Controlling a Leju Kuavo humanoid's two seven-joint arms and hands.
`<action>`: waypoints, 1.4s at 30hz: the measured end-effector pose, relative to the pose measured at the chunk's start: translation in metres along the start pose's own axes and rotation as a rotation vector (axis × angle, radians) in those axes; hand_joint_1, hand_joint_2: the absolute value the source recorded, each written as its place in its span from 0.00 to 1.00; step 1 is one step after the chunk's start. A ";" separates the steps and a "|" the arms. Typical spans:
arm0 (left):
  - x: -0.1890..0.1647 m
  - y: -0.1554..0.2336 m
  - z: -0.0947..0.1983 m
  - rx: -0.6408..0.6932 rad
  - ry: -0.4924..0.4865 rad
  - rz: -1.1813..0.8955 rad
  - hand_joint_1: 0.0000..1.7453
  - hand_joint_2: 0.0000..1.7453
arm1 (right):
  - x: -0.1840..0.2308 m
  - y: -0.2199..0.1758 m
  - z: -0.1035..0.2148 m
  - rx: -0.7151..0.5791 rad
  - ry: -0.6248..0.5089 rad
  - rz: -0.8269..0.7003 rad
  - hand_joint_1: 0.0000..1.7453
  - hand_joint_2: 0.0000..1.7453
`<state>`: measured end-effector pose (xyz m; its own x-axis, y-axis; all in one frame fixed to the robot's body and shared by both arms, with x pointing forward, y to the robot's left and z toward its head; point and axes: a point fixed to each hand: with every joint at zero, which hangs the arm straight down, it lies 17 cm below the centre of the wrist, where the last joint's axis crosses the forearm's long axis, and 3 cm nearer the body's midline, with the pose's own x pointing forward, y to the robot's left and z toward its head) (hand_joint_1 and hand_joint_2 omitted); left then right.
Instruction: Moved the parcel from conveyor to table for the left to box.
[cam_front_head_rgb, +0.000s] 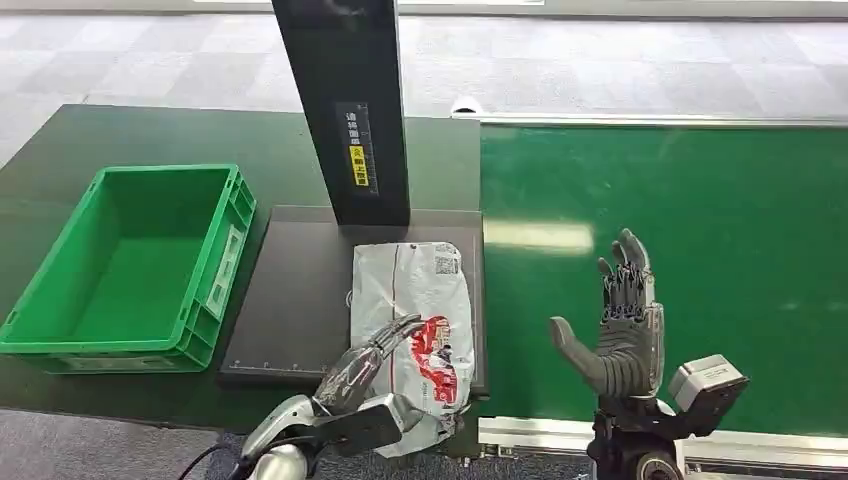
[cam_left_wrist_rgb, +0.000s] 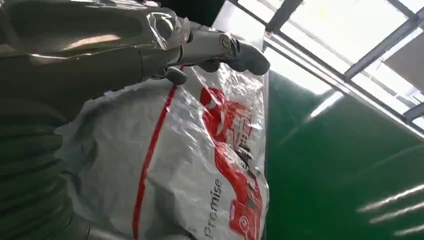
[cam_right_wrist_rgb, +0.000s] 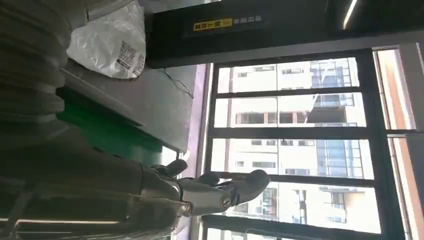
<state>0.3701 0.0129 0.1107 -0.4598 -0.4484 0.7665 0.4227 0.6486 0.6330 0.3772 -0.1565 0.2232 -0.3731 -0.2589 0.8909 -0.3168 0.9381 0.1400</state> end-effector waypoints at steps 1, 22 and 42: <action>0.001 -0.004 -0.002 -0.015 -0.003 -0.001 0.00 1.00 | 0.001 0.000 0.001 0.000 -0.003 0.000 0.00 1.00; 0.027 -0.024 -0.035 -0.051 -0.105 -0.135 1.00 1.00 | 0.016 -0.014 0.011 -0.051 -0.026 0.019 0.00 1.00; 0.161 0.286 0.071 0.978 -0.443 -0.409 1.00 1.00 | 0.017 -0.033 0.017 -0.136 -0.026 0.043 0.00 1.00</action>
<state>0.3612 0.1697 0.4076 -0.7392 -0.6055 0.2948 -0.5197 0.7913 0.3222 0.3666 -0.1958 0.2263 -0.4072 -0.2218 0.8860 -0.1795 0.9706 0.1605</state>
